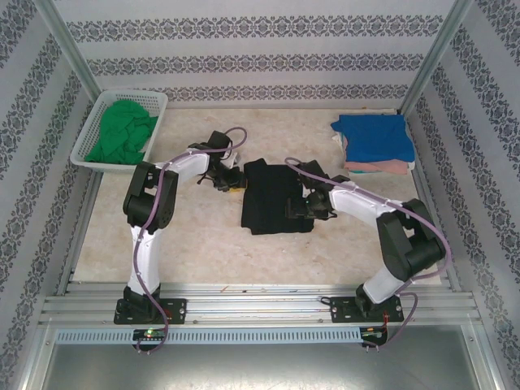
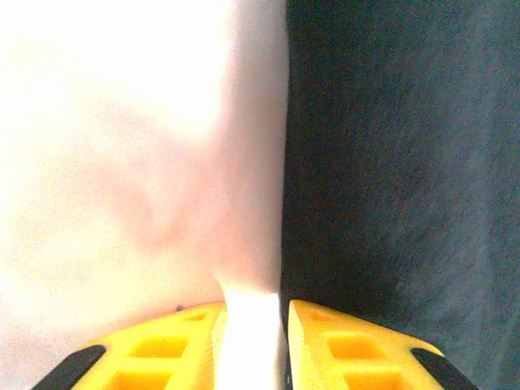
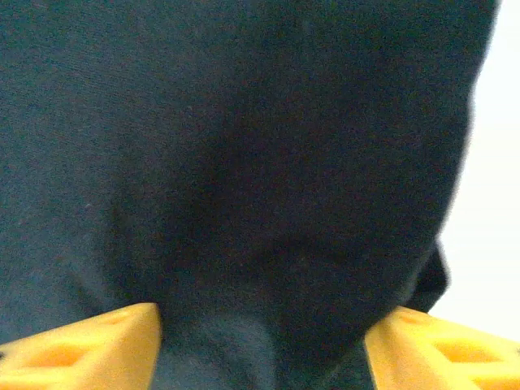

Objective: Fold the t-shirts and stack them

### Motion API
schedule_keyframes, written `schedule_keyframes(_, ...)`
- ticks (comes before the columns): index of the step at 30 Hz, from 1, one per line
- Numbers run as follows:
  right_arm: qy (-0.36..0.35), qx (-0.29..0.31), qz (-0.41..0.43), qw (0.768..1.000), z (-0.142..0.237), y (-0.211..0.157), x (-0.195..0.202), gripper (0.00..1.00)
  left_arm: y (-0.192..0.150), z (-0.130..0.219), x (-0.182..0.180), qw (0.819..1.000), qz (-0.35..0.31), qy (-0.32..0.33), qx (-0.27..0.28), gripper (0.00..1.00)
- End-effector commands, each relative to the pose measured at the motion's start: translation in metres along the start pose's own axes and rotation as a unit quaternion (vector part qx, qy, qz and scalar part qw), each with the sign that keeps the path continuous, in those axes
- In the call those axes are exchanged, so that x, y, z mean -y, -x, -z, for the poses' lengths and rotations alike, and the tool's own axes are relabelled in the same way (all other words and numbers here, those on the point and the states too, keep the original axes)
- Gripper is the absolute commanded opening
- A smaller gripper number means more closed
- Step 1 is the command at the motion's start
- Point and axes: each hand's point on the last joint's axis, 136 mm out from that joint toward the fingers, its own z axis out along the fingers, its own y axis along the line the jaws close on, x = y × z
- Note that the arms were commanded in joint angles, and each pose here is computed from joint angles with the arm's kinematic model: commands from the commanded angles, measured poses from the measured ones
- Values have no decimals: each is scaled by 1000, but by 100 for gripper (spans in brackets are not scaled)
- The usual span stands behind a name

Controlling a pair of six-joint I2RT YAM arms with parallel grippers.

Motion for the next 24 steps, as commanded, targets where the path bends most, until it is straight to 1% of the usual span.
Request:
schedule_keyframes(1,10,60,-18,998,12,33,11,75,73,15,-6,991,-35,15,126,28)
schedule_keyframes(3,25,69,-26,997,6,49,13,75,60,16,-3,993,-30,10,114,27)
schedule_keyframes(5,38,59,-41,997,-1,62,16,73,43,22,-5,992,-29,21,118,27)
schedule_keyframes(7,40,60,-47,996,-9,70,20,73,23,27,-12,992,-19,28,118,28)
schedule_keyframes(10,48,55,-52,996,-23,78,20,73,0,26,-15,993,-9,22,112,28)
schedule_keyframes(13,63,43,-51,996,-35,86,14,70,-17,26,-17,994,-3,24,106,28)
schedule_keyframes(15,82,36,-60,994,-42,86,8,68,-23,25,-15,994,-1,15,107,28)
schedule_keyframes(18,95,28,-82,992,-48,82,2,61,-28,20,-2,995,-4,-14,99,28)
schedule_keyframes(22,90,28,-75,993,-44,70,-14,56,-29,7,19,995,-19,-41,88,28)
schedule_keyframes(24,85,31,-70,993,-40,65,-22,57,-26,2,23,995,-21,-50,82,28)
